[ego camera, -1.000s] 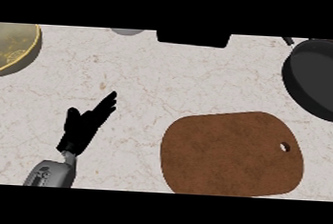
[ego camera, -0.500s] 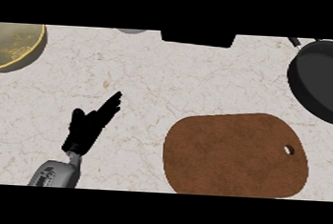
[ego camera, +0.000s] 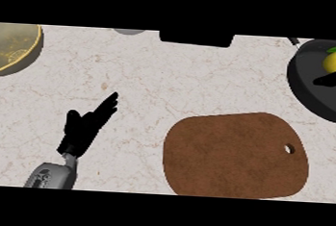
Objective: Pick the lemon from the cutting board and place it in the pot
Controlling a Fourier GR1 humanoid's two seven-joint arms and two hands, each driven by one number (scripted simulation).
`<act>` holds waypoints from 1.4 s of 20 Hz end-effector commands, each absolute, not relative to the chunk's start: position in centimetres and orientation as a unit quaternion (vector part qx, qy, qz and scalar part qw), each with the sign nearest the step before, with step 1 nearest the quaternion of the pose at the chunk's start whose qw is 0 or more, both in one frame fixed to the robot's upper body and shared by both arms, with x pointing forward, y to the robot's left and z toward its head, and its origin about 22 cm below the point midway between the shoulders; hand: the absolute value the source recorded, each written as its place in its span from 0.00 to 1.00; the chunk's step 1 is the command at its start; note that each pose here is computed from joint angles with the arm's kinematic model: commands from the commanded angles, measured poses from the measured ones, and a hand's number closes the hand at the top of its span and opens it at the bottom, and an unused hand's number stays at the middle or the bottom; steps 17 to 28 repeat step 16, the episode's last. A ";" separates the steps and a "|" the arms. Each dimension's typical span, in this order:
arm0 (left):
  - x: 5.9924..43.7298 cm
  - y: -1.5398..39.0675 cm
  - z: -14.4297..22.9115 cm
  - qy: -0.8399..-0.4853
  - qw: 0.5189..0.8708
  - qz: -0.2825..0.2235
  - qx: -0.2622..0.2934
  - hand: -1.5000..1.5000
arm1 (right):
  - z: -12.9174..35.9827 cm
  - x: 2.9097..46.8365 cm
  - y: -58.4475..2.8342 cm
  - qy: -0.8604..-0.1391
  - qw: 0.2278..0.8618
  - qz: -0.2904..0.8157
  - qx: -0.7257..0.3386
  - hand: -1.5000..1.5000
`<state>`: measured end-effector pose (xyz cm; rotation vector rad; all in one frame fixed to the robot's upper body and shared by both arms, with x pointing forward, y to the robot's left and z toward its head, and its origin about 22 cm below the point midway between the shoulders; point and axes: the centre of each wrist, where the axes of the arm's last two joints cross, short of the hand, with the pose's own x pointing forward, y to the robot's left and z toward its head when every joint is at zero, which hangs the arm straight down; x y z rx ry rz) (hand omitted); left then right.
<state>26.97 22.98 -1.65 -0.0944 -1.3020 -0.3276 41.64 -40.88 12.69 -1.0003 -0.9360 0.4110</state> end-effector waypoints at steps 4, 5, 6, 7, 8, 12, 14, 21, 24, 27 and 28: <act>26.0 23.0 -2.0 -0.603 0.782 -0.148 -0.043 0.50 | 16.5 41.9 -42.0 -0.577 0.687 -0.043 -0.439 0.00; 26.9 23.4 -1.7 -0.607 0.780 -0.143 -0.044 0.50 | 16.2 41.8 -42.1 -0.579 0.673 -0.069 -0.455 0.00; 26.9 23.1 -1.9 -0.605 0.782 -0.145 -0.032 0.50 | 15.8 40.8 -43.7 -0.584 0.664 -0.083 -0.460 0.00; 27.1 23.6 -1.9 -0.602 0.786 -0.138 -0.033 0.50 | 16.8 40.7 -44.2 -0.594 0.648 -0.107 -0.464 0.00; 26.9 23.5 -1.8 -0.607 0.780 -0.146 -0.033 0.50 | 16.6 40.6 -44.3 -0.592 0.638 -0.131 -0.474 0.00; 26.2 22.6 -2.4 -0.595 0.790 -0.144 -0.037 0.50 | 16.4 38.7 -47.1 -0.617 0.605 -0.186 -0.467 0.00; 27.2 24.0 -1.6 -0.604 0.786 -0.131 -0.037 0.50 | 15.3 36.7 -49.4 -0.634 0.588 -0.198 -0.461 0.00; 25.6 24.3 -1.7 -0.598 0.788 -0.142 -0.032 0.50 | 15.6 35.3 -51.1 -0.645 0.580 -0.209 -0.453 0.00; 25.6 24.3 -1.7 -0.598 0.788 -0.142 -0.032 0.50 | 15.6 35.3 -51.1 -0.645 0.580 -0.209 -0.453 0.00; 25.6 24.3 -1.7 -0.598 0.788 -0.142 -0.032 0.50 | 15.6 35.3 -51.1 -0.645 0.580 -0.209 -0.453 0.00; 25.6 24.3 -1.7 -0.598 0.788 -0.142 -0.032 0.50 | 15.6 35.3 -51.1 -0.645 0.580 -0.209 -0.453 0.00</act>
